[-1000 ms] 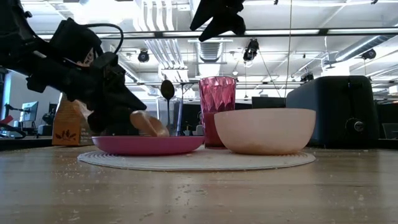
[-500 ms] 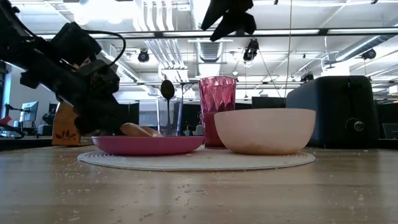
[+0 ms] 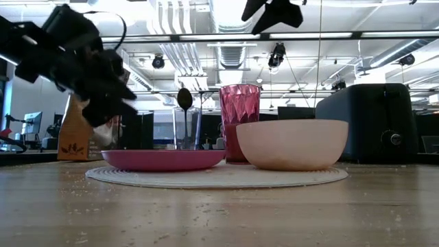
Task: Arrange a breakfast setting
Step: Put the apple to the top of the pink plate
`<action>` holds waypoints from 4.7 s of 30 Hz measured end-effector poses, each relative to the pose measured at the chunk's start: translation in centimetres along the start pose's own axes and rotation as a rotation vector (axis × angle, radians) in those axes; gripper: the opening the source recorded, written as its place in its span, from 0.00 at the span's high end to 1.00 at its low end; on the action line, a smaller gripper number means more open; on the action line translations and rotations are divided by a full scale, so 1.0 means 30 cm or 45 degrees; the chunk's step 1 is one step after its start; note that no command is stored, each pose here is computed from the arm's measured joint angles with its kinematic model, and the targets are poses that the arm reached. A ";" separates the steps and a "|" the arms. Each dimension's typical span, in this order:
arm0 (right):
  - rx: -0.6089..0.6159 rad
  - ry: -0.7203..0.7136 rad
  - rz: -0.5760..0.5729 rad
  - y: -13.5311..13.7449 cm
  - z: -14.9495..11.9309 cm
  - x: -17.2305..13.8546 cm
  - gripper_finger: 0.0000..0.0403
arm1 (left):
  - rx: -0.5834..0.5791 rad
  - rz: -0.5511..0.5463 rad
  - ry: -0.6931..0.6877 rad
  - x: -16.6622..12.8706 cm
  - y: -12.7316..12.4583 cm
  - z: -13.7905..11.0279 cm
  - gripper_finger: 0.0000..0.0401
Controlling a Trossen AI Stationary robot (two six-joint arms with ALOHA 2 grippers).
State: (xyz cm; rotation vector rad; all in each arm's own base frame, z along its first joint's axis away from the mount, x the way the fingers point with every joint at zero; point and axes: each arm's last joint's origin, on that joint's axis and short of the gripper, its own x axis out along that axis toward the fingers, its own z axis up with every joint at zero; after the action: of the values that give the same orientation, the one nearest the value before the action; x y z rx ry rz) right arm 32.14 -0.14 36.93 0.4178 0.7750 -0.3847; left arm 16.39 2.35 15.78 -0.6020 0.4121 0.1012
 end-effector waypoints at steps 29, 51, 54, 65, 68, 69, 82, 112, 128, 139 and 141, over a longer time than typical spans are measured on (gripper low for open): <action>0.036 0.348 -0.291 -0.076 -0.158 0.084 0.52 | 0.353 0.135 -0.056 -0.328 -0.144 0.143 0.58; 0.827 0.633 -0.313 0.050 -0.537 -0.062 0.52 | 0.339 -0.115 -0.224 -0.196 -0.012 -0.056 0.58; 0.885 0.667 -0.327 0.088 -0.584 -0.083 0.52 | 0.356 -0.154 -0.311 -0.166 0.013 -0.087 0.58; 1.020 0.766 -0.379 0.213 -0.747 -0.111 0.52 | 0.508 -0.137 -0.411 -0.170 0.003 -0.068 0.58; 1.081 0.809 -0.384 0.246 -0.783 -0.105 0.52 | 0.541 -0.129 -0.407 -0.168 0.004 -0.069 0.58; 1.100 0.834 -0.393 0.256 -0.794 -0.101 0.52 | 0.547 -0.127 -0.404 -0.168 0.005 -0.070 0.58; 1.192 1.314 -0.586 0.332 -0.898 -0.057 0.52 | 0.573 -0.121 -0.401 -0.168 0.005 -0.071 0.58; 1.127 1.391 -0.925 0.285 -1.110 -0.058 0.52 | 0.571 -0.110 -0.371 -0.164 0.009 -0.077 0.58; 1.104 1.539 -0.881 0.239 -1.171 -0.003 0.52 | 0.565 -0.103 -0.352 -0.159 0.012 -0.079 0.58; 1.124 1.506 -0.796 0.254 -1.165 0.021 0.58 | 0.560 -0.092 -0.325 -0.152 0.016 -0.082 0.58; 1.112 1.494 -0.728 0.274 -1.139 0.020 0.60 | 0.564 -0.090 -0.323 -0.152 0.016 -0.083 0.58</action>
State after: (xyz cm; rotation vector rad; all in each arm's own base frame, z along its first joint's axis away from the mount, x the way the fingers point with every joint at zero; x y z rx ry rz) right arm 16.41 23.65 16.36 1.3051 1.8839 -1.0589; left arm 11.27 1.45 15.52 -0.1625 0.1572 0.0163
